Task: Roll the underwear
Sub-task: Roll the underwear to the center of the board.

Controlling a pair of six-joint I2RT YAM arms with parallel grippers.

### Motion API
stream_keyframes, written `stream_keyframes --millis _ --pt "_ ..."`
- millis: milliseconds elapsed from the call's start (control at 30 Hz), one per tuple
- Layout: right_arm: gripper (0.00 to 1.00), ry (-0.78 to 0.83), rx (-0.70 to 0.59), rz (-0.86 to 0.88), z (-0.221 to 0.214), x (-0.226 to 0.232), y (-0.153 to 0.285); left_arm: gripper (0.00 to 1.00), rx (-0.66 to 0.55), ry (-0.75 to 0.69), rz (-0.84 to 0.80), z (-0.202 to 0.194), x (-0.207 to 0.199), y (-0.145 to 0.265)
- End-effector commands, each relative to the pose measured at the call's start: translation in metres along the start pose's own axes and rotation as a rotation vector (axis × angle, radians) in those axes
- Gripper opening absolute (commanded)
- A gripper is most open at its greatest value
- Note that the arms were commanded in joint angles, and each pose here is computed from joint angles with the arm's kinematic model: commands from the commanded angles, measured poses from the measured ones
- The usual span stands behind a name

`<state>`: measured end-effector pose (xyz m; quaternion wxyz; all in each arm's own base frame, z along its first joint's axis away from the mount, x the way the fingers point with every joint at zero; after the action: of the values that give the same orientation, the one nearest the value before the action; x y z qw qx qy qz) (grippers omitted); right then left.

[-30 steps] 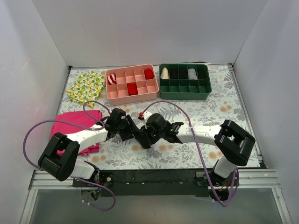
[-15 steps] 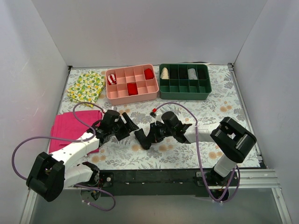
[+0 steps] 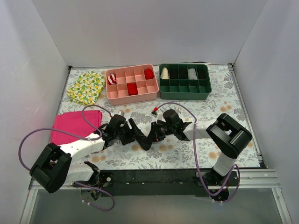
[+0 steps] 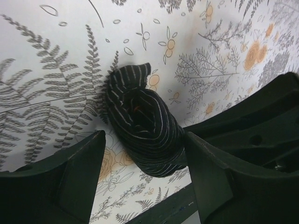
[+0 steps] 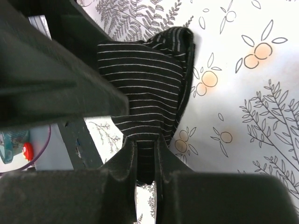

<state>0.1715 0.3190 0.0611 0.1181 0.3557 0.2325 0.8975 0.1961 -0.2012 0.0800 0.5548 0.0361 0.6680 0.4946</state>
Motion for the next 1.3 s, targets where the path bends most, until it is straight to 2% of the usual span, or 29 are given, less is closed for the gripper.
stream_keyframes --millis 0,267,367,400,500,533,667,867,1067,1100,1133,1267 --pt "0.01 -0.132 0.230 -0.126 -0.058 -0.025 0.004 0.65 -0.018 -0.022 -0.033 -0.005 -0.009 -0.009" --pt "0.01 -0.120 0.291 -0.207 -0.065 -0.038 0.008 0.46 -0.042 0.013 0.020 -0.005 0.008 -0.021" --pt "0.01 -0.098 0.280 -0.184 -0.062 -0.035 0.008 0.40 -0.041 0.012 0.031 -0.006 0.010 -0.024" --pt "0.04 -0.091 0.276 -0.173 -0.060 -0.033 0.008 0.38 -0.038 0.011 0.043 -0.006 0.013 -0.026" --pt "0.19 -0.048 0.243 -0.174 -0.047 -0.029 0.011 0.32 -0.031 0.013 0.063 -0.007 0.016 -0.030" --pt "0.29 -0.028 0.222 -0.182 -0.040 -0.025 0.016 0.31 -0.028 0.010 0.061 -0.007 0.015 -0.031" --pt "0.43 0.097 0.145 -0.290 -0.011 -0.020 0.033 0.25 -0.016 0.012 0.090 -0.009 0.017 -0.033" --pt "0.49 0.311 0.116 -0.444 0.018 -0.002 0.054 0.22 -0.001 0.000 0.132 -0.009 0.013 -0.033" --pt "0.50 0.515 0.121 -0.497 0.026 0.022 0.046 0.20 0.019 -0.007 0.192 -0.008 0.010 -0.035" --pt "0.55 0.544 0.122 -0.492 0.027 0.029 0.042 0.20 0.021 -0.009 0.193 -0.008 0.007 -0.035" --pt "0.66 0.559 0.134 -0.502 0.026 0.029 0.039 0.20 0.025 -0.008 0.202 -0.008 0.007 -0.036" --pt "0.67 0.620 0.133 -0.543 0.029 0.031 0.031 0.19 0.048 -0.004 0.227 -0.011 0.010 -0.038"
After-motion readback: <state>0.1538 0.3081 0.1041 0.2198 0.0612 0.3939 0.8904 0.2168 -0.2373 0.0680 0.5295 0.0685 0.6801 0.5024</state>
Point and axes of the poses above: each gripper's point midway between its finger pads, its own y axis back along the fingers, its own x axis along the line the jaws close on, z = x × y, the point moved 4 cm from there along y, back along the fingers, and after that the axes turned 15 degrees about y, right-handed, at the moved point
